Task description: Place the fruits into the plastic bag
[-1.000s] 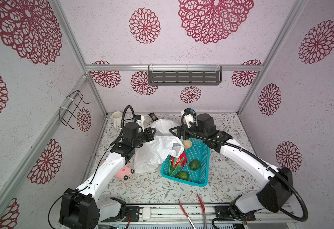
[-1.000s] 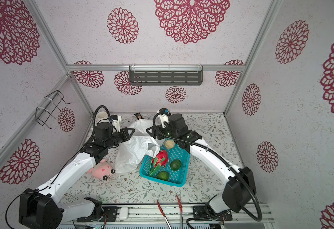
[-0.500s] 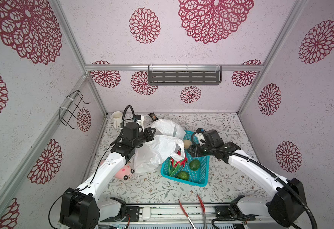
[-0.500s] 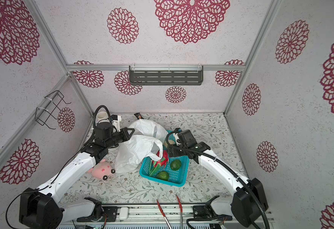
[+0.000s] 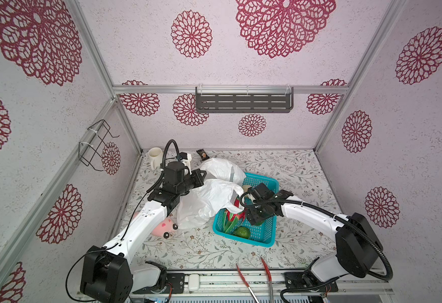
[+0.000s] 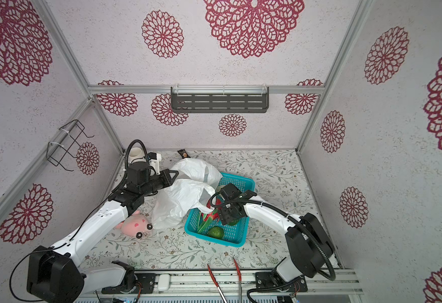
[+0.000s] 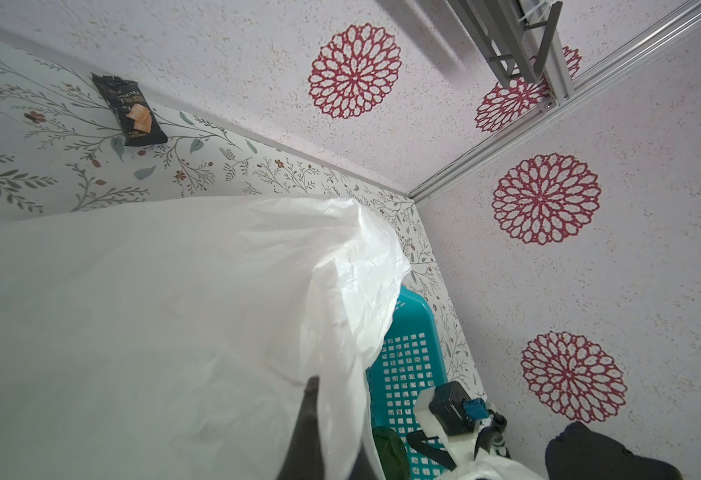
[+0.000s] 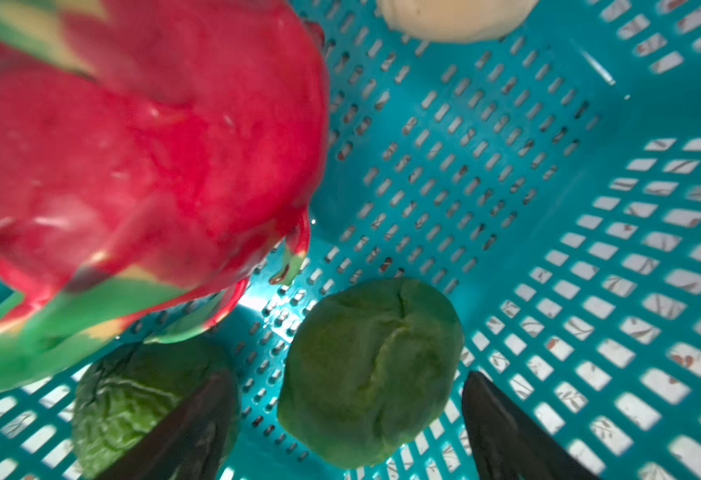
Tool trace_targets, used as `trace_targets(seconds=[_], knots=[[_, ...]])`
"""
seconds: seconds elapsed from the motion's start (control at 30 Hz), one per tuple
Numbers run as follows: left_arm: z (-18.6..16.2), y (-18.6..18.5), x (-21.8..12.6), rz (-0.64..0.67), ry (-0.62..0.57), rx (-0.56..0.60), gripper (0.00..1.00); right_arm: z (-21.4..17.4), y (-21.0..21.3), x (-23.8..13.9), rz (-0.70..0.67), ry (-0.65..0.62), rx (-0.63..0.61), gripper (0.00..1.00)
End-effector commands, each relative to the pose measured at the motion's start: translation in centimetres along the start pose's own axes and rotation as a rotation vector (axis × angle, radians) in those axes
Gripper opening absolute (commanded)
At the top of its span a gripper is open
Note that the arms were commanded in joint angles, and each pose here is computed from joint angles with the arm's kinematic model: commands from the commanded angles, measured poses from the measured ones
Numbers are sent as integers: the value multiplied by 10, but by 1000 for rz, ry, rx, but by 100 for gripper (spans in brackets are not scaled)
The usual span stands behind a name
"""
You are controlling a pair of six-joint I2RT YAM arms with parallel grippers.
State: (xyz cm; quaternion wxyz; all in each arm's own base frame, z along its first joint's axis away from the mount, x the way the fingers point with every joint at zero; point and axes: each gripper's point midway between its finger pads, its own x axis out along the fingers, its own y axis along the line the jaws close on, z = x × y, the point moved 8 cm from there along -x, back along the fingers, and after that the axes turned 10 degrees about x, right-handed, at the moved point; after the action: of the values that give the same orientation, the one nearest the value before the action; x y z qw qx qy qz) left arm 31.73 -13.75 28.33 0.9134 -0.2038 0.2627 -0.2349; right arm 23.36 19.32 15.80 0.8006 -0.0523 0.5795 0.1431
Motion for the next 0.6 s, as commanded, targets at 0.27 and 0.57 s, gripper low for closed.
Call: trace_targets(seconds=[0.27,0.57], knots=[[6,-4,-2,-1,-14,17,0,-5,-1,26,-65,78,-11,82],[7,-5,-2,-3,-14,22,0,-7,2,26,-27,73,-2,56]])
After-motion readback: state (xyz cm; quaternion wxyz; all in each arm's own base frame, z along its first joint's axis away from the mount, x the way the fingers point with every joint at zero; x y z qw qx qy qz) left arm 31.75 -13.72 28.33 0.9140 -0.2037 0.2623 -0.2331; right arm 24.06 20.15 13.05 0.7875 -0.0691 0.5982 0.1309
